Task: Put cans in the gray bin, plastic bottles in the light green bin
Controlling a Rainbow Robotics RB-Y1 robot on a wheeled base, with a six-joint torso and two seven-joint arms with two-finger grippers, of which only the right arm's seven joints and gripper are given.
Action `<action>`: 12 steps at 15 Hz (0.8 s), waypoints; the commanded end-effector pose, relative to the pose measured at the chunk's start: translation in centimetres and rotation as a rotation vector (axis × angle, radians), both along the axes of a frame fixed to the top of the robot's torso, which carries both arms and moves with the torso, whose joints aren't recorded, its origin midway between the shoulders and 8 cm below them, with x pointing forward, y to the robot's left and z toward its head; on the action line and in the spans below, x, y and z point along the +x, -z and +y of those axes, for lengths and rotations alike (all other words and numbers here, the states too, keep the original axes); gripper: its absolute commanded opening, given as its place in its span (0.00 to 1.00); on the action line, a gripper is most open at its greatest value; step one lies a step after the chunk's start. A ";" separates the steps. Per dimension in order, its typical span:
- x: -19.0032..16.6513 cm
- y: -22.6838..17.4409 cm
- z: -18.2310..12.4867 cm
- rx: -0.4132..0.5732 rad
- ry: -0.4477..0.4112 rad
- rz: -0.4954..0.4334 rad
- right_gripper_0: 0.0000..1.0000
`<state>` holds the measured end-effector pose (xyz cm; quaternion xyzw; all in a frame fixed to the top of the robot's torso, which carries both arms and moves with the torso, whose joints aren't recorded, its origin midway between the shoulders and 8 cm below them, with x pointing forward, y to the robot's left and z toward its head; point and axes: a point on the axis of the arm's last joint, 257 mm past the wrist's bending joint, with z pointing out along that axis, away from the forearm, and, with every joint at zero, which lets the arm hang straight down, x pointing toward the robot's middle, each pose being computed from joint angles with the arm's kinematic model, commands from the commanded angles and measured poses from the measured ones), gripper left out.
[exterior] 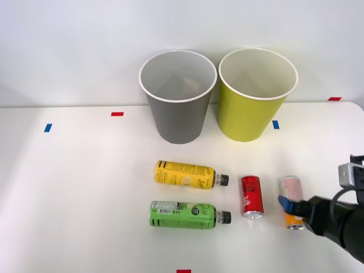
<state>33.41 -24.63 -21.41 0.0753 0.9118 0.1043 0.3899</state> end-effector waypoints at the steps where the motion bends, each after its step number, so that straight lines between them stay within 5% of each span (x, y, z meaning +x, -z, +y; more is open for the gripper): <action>1: 1.7 0.6 -0.7 -0.006 0.006 0.026 1.00; 12: 4.8 2.9 -2.9 -0.031 0.091 0.182 1.00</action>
